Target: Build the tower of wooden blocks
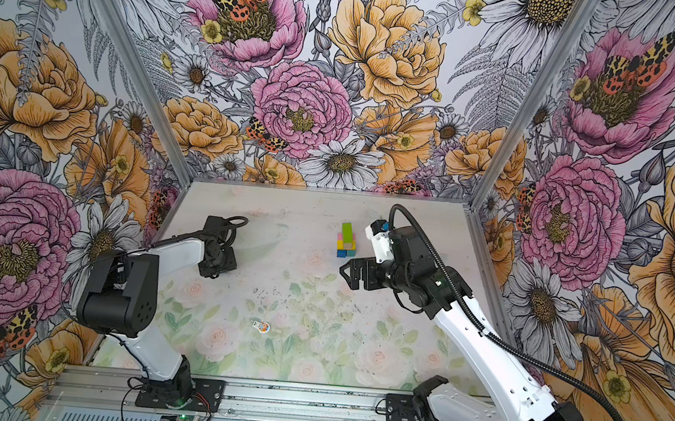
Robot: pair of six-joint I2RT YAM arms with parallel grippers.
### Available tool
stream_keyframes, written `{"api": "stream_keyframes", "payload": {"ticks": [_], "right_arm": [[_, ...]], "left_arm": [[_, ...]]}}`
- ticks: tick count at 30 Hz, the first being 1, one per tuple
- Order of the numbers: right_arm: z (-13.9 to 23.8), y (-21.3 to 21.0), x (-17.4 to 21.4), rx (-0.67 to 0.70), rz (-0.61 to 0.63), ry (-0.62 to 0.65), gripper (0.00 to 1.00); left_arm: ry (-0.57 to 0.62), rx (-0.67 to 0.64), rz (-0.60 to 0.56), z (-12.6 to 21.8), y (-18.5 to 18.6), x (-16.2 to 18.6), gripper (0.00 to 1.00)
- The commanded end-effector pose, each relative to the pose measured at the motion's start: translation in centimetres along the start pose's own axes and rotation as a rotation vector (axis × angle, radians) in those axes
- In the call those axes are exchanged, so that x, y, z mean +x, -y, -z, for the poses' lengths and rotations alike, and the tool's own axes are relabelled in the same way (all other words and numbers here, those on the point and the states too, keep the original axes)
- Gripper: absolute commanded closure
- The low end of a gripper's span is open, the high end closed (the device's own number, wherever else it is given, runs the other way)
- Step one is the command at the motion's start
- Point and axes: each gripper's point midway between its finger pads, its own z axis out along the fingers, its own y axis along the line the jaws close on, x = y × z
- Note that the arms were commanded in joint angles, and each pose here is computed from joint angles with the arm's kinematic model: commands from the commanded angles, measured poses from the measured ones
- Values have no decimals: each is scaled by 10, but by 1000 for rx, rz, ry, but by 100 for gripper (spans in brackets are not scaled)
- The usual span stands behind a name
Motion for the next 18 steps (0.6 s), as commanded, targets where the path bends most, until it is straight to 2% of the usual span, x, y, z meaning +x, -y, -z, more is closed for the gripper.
{"api": "stream_keyframes", "payload": {"ticks": [1, 8, 18], "right_arm": [[7, -4, -5, -14, -8, 19, 1], [6, -3, -7, -7, -11, 19, 0], [6, -1, -6, 0, -10, 21, 0]], "left_arm": [[14, -6, -4, 1, -2, -9, 51], [2, -6, -10, -2, -1, -7, 54], [-15, -4, -5, -7, -2, -9, 70]]}}
